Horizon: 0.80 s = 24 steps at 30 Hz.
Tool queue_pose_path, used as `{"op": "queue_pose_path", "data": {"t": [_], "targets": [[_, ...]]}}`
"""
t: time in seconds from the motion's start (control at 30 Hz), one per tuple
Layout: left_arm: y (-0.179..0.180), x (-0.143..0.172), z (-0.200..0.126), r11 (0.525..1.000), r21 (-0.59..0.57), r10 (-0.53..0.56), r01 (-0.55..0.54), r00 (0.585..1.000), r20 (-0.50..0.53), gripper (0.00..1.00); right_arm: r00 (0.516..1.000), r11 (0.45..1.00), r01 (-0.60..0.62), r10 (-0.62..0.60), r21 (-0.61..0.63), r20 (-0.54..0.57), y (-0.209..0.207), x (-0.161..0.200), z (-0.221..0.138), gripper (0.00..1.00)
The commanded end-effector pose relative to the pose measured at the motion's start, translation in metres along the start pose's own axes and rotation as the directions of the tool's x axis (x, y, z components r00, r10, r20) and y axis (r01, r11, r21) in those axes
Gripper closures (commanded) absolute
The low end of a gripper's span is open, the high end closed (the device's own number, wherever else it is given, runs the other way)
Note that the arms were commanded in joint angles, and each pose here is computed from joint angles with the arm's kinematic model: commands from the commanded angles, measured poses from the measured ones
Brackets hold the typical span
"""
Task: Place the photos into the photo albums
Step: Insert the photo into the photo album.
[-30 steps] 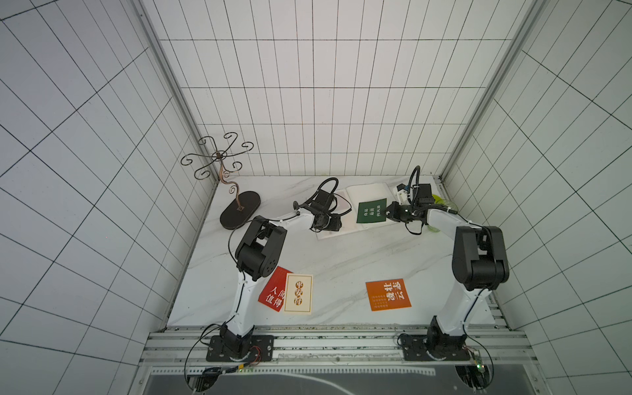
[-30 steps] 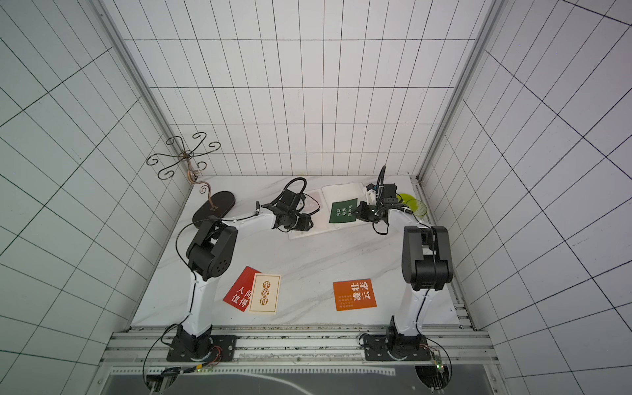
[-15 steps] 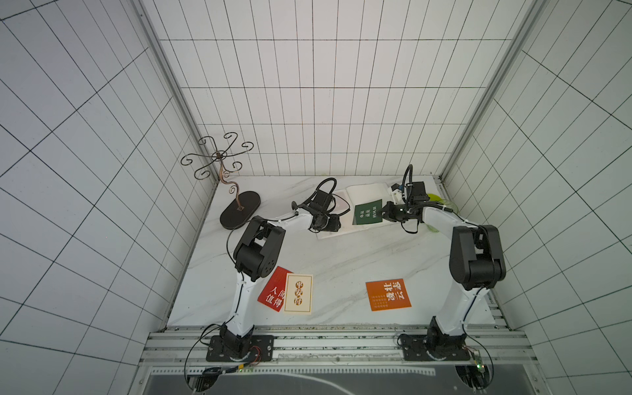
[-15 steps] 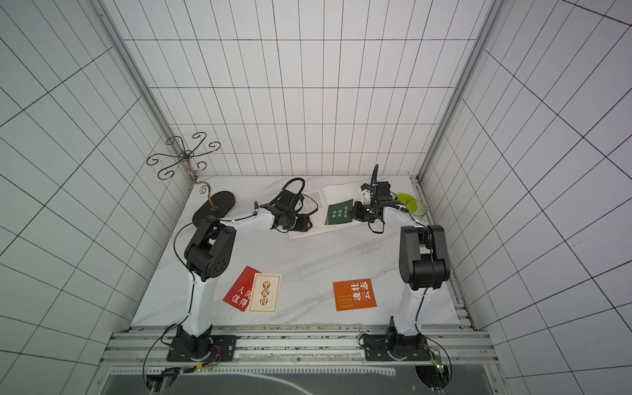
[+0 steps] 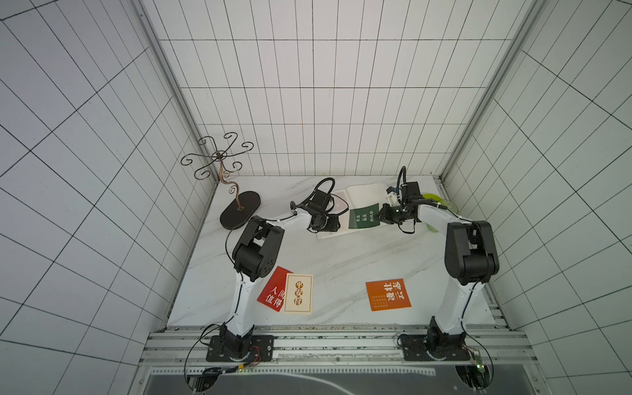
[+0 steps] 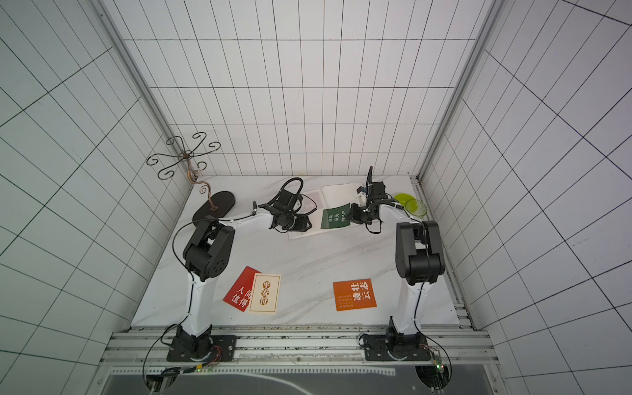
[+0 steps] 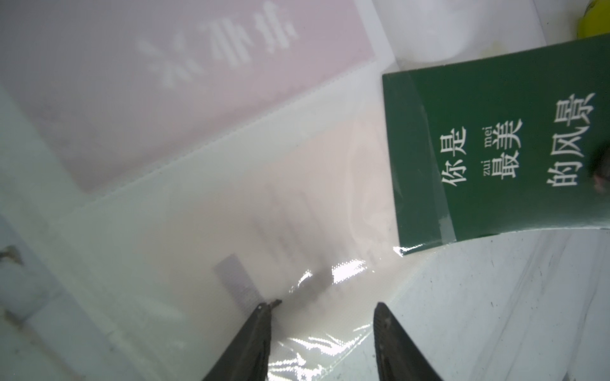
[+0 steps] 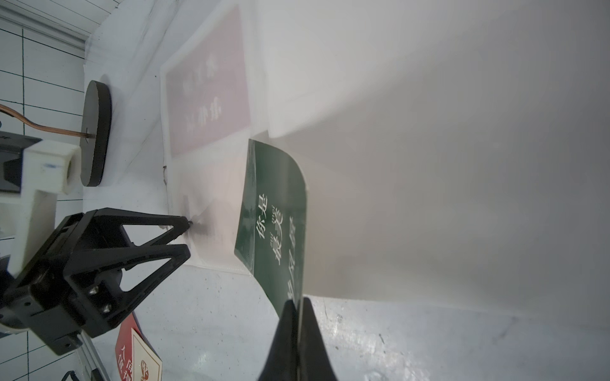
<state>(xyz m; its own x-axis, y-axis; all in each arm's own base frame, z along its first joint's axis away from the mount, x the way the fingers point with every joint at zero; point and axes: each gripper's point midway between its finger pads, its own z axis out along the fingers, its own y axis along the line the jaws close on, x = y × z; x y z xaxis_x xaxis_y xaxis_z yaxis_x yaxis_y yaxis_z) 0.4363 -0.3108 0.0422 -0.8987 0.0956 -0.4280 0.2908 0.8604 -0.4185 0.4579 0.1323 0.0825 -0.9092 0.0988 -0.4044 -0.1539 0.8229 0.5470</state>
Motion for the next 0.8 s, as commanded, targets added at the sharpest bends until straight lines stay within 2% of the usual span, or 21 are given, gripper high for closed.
{"op": "queue_pose_path", "data": {"t": [0.0,0.37,0.63,0.7,0.77], "targets": [[0.015,0.026,-0.004,0.998,-0.044,-0.049,0.045,0.995,-0.087,0.49,0.999,0.999,0.041,-0.041,-0.002,-0.008,0.005,-0.018,-0.004,1.00],[0.023,0.017,-0.029,0.997,-0.033,-0.077,0.075,0.996,-0.050,0.49,0.998,0.999,0.036,-0.037,-0.025,-0.043,0.003,-0.019,0.008,1.00],[0.031,0.018,-0.034,0.995,-0.036,-0.091,0.090,0.995,-0.045,0.49,0.997,0.998,0.043,-0.046,-0.051,-0.055,0.008,-0.021,0.015,1.00],[0.033,0.017,-0.035,0.995,-0.038,-0.095,0.093,0.995,-0.041,0.49,0.997,0.997,0.046,-0.049,-0.054,-0.055,0.009,-0.022,0.017,0.98],[0.034,0.017,-0.036,0.995,-0.038,-0.097,0.095,0.995,-0.040,0.49,0.997,0.997,0.050,-0.053,-0.052,-0.054,0.010,-0.025,0.019,0.88]]}}
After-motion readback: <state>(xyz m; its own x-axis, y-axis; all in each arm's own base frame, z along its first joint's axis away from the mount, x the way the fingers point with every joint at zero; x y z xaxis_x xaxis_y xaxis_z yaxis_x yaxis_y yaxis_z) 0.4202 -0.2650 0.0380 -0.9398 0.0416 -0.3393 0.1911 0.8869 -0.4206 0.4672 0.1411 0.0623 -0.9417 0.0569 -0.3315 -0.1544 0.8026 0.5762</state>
